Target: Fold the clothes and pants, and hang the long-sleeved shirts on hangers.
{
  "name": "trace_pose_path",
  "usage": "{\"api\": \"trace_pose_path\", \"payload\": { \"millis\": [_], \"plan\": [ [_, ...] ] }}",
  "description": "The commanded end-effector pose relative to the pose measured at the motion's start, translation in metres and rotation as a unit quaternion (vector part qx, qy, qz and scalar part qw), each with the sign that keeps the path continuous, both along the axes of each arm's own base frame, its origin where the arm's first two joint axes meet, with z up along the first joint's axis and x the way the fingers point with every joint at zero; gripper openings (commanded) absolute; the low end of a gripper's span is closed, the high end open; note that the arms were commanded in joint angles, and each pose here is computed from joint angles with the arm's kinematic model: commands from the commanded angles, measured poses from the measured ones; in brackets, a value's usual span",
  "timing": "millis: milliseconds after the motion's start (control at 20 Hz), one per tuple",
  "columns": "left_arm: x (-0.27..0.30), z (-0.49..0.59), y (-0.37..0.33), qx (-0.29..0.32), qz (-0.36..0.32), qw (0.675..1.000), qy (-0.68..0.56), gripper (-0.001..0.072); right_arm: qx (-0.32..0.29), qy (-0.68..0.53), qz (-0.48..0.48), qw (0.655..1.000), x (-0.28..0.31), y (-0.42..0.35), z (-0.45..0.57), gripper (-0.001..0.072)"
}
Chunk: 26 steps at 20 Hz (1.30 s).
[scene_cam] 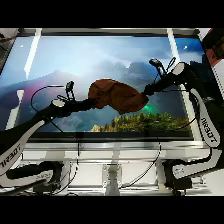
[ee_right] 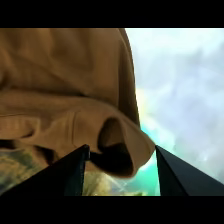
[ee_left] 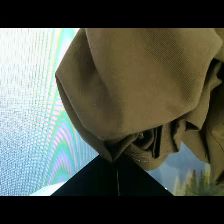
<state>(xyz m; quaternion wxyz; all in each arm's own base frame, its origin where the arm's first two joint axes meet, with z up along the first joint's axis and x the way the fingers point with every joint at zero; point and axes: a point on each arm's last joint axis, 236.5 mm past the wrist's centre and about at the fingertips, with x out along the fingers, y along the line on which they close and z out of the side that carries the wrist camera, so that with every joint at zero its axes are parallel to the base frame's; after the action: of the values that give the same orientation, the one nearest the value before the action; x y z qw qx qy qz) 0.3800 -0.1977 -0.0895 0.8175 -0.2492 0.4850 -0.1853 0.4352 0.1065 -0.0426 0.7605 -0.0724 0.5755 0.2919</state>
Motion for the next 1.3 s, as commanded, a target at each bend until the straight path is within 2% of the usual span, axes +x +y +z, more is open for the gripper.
{"api": "trace_pose_path", "payload": {
  "millis": [0,250,350,400,550,650,750,900,1100,1250],
  "plan": [
    [0.001,0.0,0.0,0.001,0.0,1.0,-0.001,0.002,-0.008,-0.003,0.034,0.999,0.0,0.013,-0.013,0.0485],
    [0.001,0.0,0.001,0.001,0.0,1.0,-0.002,0.002,-0.009,0.015,0.054,0.998,-0.006,0.028,-0.031,0.0473],
    [0.001,0.0,0.0,0.001,0.0,1.0,-0.001,0.002,-0.01,0.021,0.06,0.998,-0.008,0.033,-0.038,0.0422],
    [0.001,0.0,0.0,0.001,0.0,1.0,-0.001,0.002,-0.012,0.017,0.061,0.998,-0.006,0.035,-0.041,0.0357],
    [0.001,0.001,0.001,0.0,0.0,1.0,-0.002,0.002,-0.014,-0.011,0.059,0.998,0.006,0.039,-0.037,0.0015],
    [0.003,0.008,0.001,-0.001,0.001,1.0,-0.01,0.002,-0.019,-0.018,0.057,0.998,0.013,0.037,-0.026,0.0012],
    [0.012,0.028,0.012,-0.003,0.011,0.999,-0.038,0.002,-0.054,-0.038,0.038,0.997,0.028,0.02,-0.006,0.0011],
    [0.036,0.087,0.062,-0.003,0.063,0.991,-0.114,0.0019,-0.1,-0.108,-0.008,0.989,0.058,-0.008,0.051,0.0011],
    [0.044,0.192,0.153,0.003,0.168,0.957,-0.235,0.0019,-0.065,-0.207,-0.131,0.967,0.081,-0.051,0.159,0.0011],
    [0.025,0.256,0.197,0.021,0.218,0.924,-0.312,0.002,-0.043,-0.25,-0.203,0.946,0.069,-0.09,0.22,0.0012]
  ]
}}
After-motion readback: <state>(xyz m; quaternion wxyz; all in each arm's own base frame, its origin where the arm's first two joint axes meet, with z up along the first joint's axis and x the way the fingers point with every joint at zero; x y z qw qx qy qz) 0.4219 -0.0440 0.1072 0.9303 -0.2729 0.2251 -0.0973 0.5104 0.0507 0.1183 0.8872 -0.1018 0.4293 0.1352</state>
